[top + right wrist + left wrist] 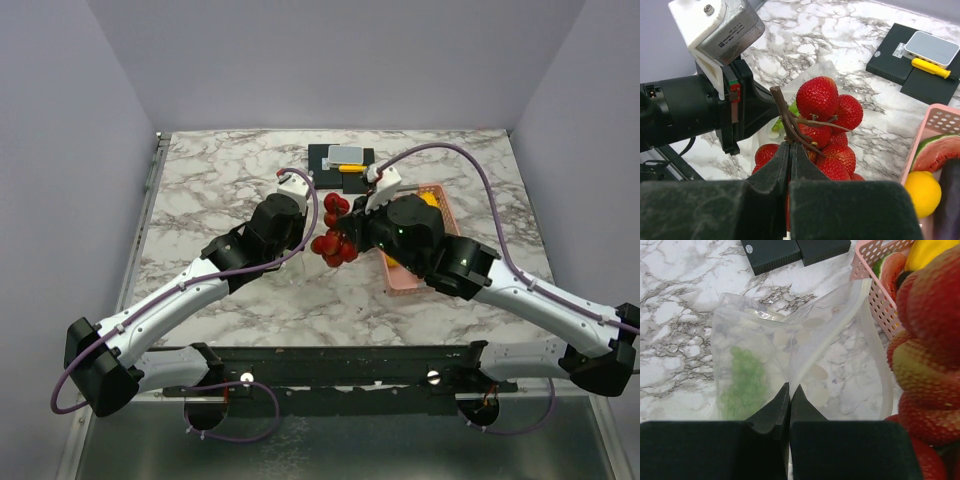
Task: Place the food in the zip-top bag and seal the zipper
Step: Place the fake fruit in the zipper food storage bag.
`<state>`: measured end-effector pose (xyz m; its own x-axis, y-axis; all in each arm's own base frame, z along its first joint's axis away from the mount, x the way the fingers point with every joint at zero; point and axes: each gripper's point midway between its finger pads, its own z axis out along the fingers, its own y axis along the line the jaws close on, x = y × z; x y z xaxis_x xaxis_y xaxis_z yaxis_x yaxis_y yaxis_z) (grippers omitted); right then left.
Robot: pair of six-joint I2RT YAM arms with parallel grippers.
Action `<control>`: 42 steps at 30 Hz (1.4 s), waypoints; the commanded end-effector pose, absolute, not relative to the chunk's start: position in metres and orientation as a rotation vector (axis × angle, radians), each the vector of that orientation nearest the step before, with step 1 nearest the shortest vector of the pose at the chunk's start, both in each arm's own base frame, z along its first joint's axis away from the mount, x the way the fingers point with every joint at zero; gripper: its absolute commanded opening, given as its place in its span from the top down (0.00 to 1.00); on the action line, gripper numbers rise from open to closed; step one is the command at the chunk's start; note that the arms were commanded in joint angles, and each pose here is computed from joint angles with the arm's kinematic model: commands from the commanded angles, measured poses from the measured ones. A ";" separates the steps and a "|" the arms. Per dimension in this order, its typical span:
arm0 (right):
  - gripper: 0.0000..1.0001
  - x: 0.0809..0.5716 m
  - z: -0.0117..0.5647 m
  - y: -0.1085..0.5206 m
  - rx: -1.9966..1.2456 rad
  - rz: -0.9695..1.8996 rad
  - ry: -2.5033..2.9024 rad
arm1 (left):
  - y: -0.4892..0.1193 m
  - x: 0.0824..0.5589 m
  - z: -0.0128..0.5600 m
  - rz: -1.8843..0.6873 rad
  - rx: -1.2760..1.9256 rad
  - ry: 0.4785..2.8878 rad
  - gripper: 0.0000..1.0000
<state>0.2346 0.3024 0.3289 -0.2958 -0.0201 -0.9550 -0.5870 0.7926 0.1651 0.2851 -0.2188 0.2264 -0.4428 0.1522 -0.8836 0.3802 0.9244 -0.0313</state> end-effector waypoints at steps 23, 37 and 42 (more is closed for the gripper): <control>0.99 0.231 0.271 0.347 -0.373 0.594 1.822 | -0.221 0.284 0.233 -0.294 0.379 2.010 1.00; 0.99 0.238 0.256 0.355 -0.316 0.588 1.853 | -0.223 0.282 0.233 -0.312 0.394 2.009 1.00; 0.99 0.250 0.258 0.362 -0.273 0.521 1.878 | -0.225 0.281 0.232 -0.323 0.406 2.012 1.00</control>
